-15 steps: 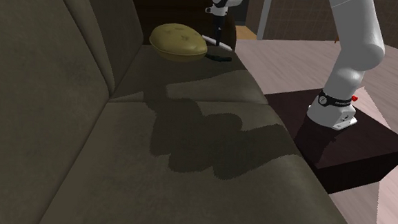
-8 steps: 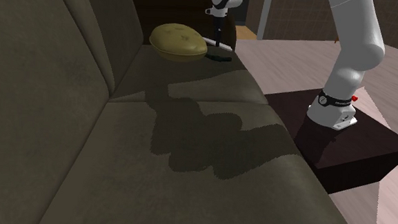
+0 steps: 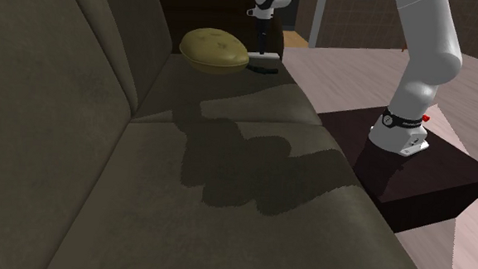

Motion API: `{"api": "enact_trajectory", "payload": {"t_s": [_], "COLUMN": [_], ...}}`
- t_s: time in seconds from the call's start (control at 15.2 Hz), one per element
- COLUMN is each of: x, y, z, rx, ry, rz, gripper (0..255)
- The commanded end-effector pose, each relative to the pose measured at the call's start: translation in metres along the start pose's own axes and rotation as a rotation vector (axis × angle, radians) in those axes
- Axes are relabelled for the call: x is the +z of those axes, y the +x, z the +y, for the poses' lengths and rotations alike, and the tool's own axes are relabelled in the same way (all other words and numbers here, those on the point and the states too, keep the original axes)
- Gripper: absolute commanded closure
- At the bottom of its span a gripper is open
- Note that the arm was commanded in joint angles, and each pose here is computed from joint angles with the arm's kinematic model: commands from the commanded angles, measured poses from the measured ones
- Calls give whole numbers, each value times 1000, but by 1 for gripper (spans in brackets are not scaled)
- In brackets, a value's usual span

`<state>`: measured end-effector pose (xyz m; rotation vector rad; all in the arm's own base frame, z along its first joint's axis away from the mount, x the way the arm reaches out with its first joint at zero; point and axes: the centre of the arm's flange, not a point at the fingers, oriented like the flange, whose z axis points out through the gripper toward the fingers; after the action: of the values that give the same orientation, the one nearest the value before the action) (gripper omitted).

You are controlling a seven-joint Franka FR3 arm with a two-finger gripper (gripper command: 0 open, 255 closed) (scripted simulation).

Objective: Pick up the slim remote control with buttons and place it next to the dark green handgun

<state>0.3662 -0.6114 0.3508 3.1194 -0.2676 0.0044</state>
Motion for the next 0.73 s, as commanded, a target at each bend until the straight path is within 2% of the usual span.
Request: {"api": "enact_trajectory", "payload": {"t_s": [0.0,0.13,0.66], "x": [-20,-44,-44], "y": [1,1,1], "z": [0,0,0], "rx": [0,0,0], "ry": [0,0,0], "rz": [0,0,0], "gripper": [0,0,0]}}
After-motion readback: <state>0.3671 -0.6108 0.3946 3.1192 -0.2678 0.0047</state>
